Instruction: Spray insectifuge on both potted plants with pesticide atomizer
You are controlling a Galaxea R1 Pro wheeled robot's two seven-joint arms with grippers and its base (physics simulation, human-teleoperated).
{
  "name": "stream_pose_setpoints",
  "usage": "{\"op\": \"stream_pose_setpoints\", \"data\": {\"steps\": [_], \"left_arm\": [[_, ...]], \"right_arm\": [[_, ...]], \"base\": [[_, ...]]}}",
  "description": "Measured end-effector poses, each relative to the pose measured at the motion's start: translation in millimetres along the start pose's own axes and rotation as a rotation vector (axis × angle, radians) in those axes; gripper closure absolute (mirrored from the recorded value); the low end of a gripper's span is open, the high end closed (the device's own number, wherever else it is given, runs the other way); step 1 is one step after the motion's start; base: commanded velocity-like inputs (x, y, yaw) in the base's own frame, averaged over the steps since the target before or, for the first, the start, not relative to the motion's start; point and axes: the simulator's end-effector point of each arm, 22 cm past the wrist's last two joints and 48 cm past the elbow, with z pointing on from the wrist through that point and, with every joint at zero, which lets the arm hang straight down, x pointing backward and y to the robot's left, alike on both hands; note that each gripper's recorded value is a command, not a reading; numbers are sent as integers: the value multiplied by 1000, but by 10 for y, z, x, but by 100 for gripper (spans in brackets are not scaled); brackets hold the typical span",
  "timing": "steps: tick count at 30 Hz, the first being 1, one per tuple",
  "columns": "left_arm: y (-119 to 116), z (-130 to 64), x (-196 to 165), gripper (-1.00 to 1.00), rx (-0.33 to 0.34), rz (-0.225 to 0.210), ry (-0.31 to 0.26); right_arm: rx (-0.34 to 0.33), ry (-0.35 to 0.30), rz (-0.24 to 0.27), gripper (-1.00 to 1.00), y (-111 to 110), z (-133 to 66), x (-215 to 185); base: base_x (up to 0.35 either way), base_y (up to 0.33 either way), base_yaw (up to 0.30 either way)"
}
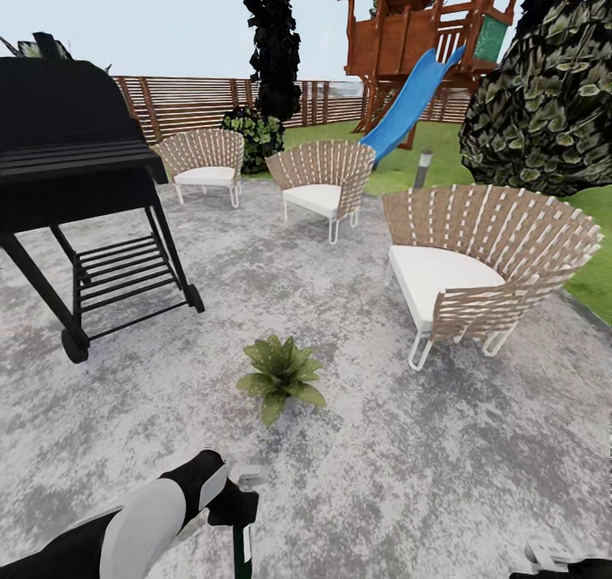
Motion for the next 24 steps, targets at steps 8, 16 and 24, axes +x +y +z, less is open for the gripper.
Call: {"op": "stream_pose_setpoints", "data": {"steps": [8,16,24], "left_arm": [[359,-138,-429,100,-74,141,-163],[-551,-610,-614,100,291,579,-170],[-807,-633,-137,100,408,859,-24]], "right_arm": [[-7,-86,-100,-100,48,-6,-198],[-34,-42,-426,-100,572,66,-511],[-389,-170,-396,-100,1677,-147,-959]], "base": [[-90,0,0],[0,0,0],[0,0,0]]}}
